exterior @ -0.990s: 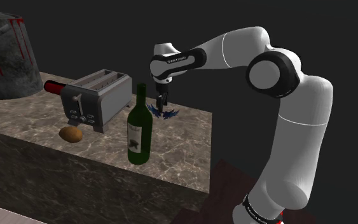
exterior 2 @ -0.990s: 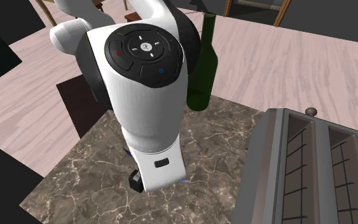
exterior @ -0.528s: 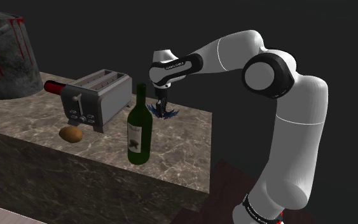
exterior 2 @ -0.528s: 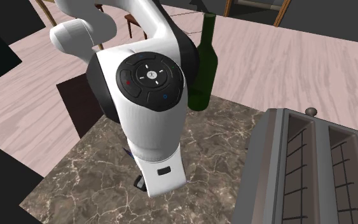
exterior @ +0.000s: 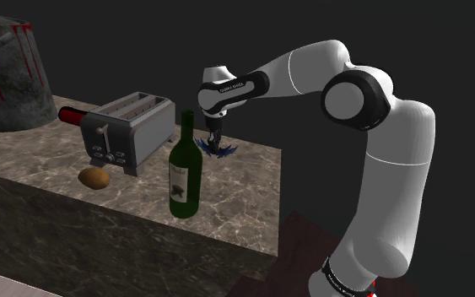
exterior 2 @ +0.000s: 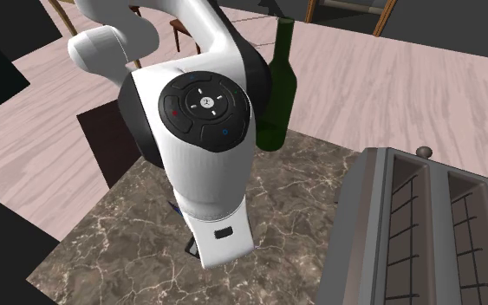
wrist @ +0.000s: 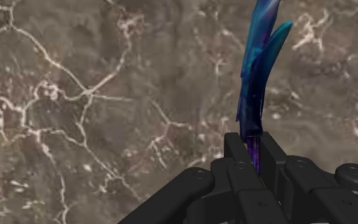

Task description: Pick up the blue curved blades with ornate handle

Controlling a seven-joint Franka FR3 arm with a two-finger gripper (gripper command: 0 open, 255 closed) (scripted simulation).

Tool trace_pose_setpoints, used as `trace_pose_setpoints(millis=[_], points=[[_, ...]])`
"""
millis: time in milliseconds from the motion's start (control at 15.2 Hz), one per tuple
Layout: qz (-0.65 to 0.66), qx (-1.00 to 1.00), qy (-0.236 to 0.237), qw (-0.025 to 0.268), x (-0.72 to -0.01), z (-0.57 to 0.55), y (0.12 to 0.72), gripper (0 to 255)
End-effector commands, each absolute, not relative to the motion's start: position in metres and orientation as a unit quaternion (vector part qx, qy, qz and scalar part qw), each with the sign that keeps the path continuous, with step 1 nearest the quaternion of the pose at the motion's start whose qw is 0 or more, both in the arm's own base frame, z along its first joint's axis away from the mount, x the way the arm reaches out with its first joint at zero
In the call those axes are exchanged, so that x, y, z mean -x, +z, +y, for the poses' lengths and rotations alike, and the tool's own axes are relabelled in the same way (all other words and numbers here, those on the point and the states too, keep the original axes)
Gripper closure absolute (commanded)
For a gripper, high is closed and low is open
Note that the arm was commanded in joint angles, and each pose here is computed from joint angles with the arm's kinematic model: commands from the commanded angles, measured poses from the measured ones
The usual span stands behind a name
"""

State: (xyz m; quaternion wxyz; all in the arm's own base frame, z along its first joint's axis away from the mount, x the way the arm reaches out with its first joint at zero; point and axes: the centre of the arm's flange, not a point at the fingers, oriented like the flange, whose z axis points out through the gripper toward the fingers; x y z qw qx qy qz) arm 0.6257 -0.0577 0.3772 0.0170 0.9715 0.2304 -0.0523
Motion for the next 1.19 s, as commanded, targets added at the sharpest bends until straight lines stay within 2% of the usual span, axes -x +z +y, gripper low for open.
trace_pose_setpoints(millis=[0, 1122], points=[[0.231, -0.972, -0.052, 0.017, -0.626, -0.058, 0.376, 255], [0.231, -0.972, -0.052, 0.017, -0.626, -0.058, 0.456, 255]])
